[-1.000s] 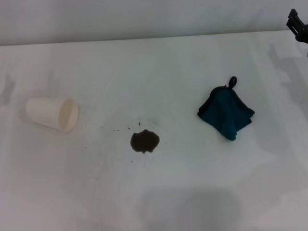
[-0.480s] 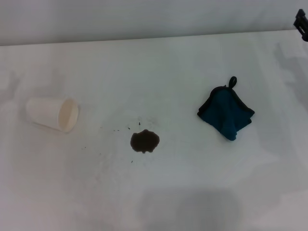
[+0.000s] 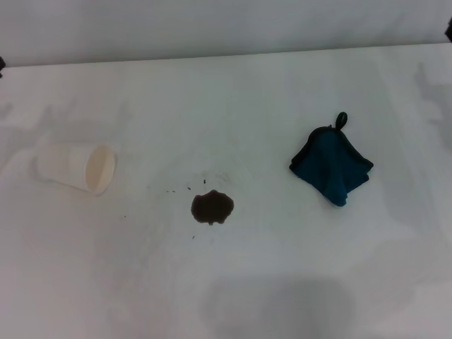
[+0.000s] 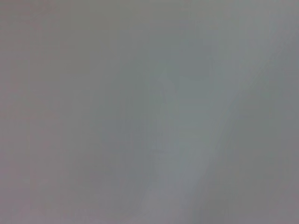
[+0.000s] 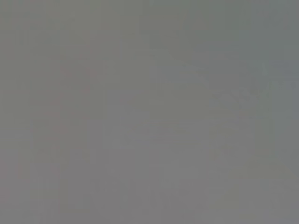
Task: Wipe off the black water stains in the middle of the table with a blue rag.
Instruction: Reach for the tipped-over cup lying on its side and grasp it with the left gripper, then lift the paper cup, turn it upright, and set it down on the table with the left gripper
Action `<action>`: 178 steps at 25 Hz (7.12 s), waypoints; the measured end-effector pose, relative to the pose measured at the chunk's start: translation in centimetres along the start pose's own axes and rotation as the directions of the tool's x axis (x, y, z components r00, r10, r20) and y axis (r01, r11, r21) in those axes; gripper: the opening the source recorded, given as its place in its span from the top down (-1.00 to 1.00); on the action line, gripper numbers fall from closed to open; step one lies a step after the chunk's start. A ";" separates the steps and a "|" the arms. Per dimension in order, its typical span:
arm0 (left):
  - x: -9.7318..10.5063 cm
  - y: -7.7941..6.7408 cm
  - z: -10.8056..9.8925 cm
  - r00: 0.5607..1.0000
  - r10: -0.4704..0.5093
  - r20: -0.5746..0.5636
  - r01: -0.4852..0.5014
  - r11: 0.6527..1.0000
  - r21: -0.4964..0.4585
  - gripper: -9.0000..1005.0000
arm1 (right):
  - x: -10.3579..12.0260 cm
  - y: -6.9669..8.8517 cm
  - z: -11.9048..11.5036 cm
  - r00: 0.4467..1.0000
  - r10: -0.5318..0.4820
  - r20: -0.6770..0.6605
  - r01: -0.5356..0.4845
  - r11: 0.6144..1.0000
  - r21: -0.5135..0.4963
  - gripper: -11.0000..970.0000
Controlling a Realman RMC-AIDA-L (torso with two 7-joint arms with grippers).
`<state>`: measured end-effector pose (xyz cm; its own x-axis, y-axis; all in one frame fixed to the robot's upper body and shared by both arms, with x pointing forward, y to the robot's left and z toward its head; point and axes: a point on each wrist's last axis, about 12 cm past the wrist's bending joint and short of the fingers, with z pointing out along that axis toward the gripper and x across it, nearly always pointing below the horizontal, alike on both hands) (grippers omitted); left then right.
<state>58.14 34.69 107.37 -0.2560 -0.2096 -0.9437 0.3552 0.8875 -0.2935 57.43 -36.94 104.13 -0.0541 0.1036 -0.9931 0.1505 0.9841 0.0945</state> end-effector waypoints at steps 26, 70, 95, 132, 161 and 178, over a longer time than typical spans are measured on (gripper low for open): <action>-15.7 -1.1 -0.7 0.527 0.681 -0.508 -0.378 0.723 0.578 -0.77 | 0.5 -0.9 -0.3 0.995 0.099 -0.028 -0.097 0.993 0.059 -0.73; -7.4 -8.1 7.1 -0.080 0.994 -0.073 -0.517 0.022 0.856 -0.77 | 2.1 -0.3 -1.0 0.968 0.234 -0.085 -0.226 0.969 0.098 -0.73; -2.5 -6.5 7.9 -0.007 0.997 -0.072 -0.603 0.054 0.796 -0.77 | 3.7 -0.3 -3.2 0.959 0.267 -0.097 -0.257 0.961 0.099 -0.73; -0.1 -6.5 6.9 0.818 0.574 -0.032 -0.555 0.803 0.217 -0.26 | 2.4 -1.8 -2.5 0.959 0.282 -0.016 -0.277 0.950 0.147 -0.73; 8.2 -7.9 5.1 0.980 0.149 -0.133 -0.157 0.987 -0.048 -0.25 | 1.3 -2.5 -1.9 0.967 0.254 0.016 -0.253 0.956 0.147 -0.73; 9.9 -7.4 3.9 0.963 0.159 -0.218 -0.176 0.982 -0.061 -0.28 | 1.7 -2.5 -2.2 0.967 0.254 -0.002 -0.251 0.957 0.147 -0.73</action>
<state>56.51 24.42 99.62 -0.3865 0.0288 -0.9218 0.3388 0.9341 -0.1129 54.81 -38.86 102.35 -0.0166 0.3503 -0.9365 0.3027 0.8944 0.3292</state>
